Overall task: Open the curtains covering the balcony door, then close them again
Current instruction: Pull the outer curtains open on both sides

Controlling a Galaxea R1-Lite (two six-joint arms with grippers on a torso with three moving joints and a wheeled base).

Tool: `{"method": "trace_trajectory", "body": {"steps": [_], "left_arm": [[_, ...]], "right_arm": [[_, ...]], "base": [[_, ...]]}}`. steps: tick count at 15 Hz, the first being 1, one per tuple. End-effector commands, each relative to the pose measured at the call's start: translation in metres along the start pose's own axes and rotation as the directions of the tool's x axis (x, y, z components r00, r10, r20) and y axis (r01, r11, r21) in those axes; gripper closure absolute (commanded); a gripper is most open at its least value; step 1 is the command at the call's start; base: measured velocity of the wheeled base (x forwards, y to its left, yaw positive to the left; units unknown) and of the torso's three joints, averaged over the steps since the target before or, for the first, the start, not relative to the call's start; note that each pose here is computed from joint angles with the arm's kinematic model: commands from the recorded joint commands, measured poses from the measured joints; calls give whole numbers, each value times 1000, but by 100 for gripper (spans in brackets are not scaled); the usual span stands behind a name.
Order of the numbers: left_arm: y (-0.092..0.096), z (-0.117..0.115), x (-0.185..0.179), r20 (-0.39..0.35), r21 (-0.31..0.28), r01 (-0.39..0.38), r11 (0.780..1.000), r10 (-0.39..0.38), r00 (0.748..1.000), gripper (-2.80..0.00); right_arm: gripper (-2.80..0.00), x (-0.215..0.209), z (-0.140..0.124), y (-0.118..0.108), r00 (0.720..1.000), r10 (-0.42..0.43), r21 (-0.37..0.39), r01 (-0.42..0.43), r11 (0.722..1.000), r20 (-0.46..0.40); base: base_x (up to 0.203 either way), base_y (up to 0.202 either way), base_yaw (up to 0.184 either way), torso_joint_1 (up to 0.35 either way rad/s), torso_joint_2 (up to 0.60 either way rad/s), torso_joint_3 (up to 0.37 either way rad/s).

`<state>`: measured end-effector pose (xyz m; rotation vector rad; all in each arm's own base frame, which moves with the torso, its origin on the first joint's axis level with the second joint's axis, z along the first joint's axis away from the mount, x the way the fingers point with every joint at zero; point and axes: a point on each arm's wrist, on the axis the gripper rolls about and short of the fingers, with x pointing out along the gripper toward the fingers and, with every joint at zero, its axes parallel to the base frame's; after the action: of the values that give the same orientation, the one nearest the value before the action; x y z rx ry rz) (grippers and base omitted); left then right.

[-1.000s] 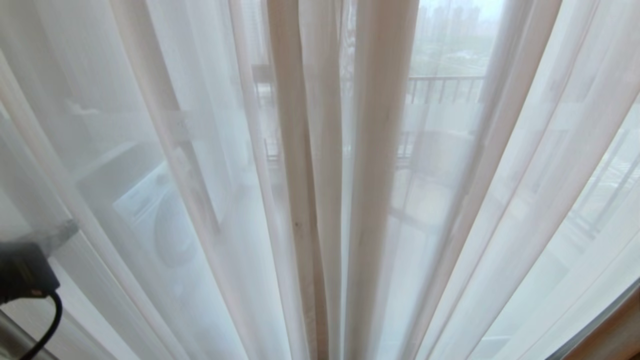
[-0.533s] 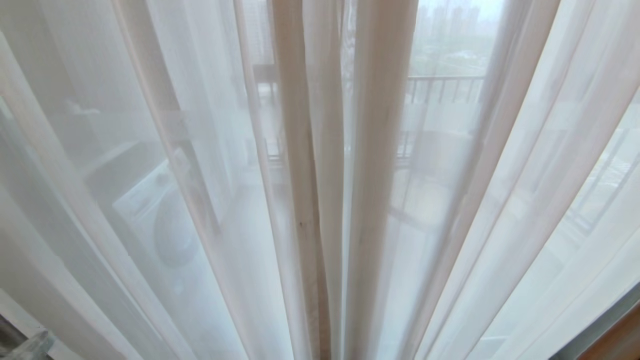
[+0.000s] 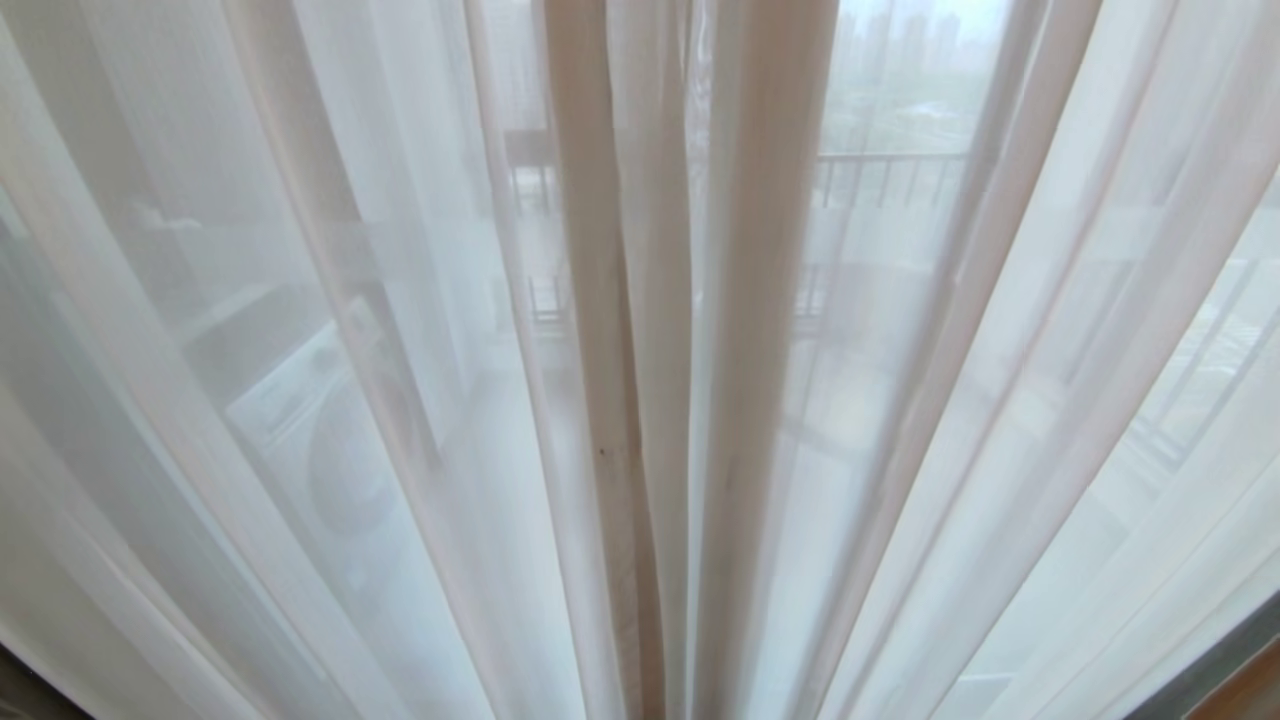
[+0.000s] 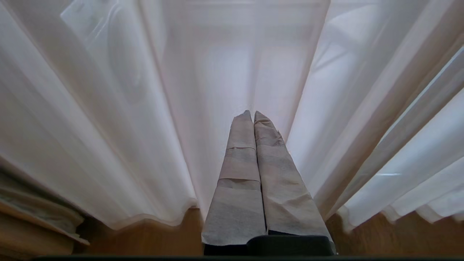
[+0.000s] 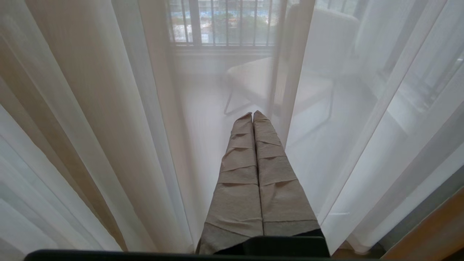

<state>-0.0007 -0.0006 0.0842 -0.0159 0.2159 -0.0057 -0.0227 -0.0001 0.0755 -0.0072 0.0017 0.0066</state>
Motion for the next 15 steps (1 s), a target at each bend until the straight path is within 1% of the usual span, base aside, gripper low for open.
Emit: {"method": "trace_trajectory", "body": {"steps": [1, 3, 5, 6, 15], "left_arm": [[1, -2, -4, 48, -38, 26, 999, -24, 999, 0], [1, -6, -12, 145, -87, -4, 996, 16, 989, 0], [1, -9, -20, 235, -103, -6, 995, 30, 971, 0], [1, -10, -21, 247, -108, -8, 994, 35, 968, 0], [1, -10, -21, 247, -109, -9, 994, 36, 968, 0]], "right_arm": [[0, 0, 0, 0, 1000, 1, -2, -1, 1000, 0], [0, 0, 0, 0, 1000, 1, 0, -1, 1000, 0], [0, 0, 0, 0, 1000, 1, 0, -1, 1000, -1], [0, 0, 0, 0, 1000, 1, -1, -1, 1000, -1], [0, 0, 0, 0, 1000, 1, -2, -1, 1000, -1]], "base": [[0, 0, 0, 0, 0, 0], [0, 0, 0, 0, 0, 0], [0, 0, 0, 0, 0, 0], [0, 0, 0, 0, 0, 0], [0, 0, 0, 0, 0, 0]]}}
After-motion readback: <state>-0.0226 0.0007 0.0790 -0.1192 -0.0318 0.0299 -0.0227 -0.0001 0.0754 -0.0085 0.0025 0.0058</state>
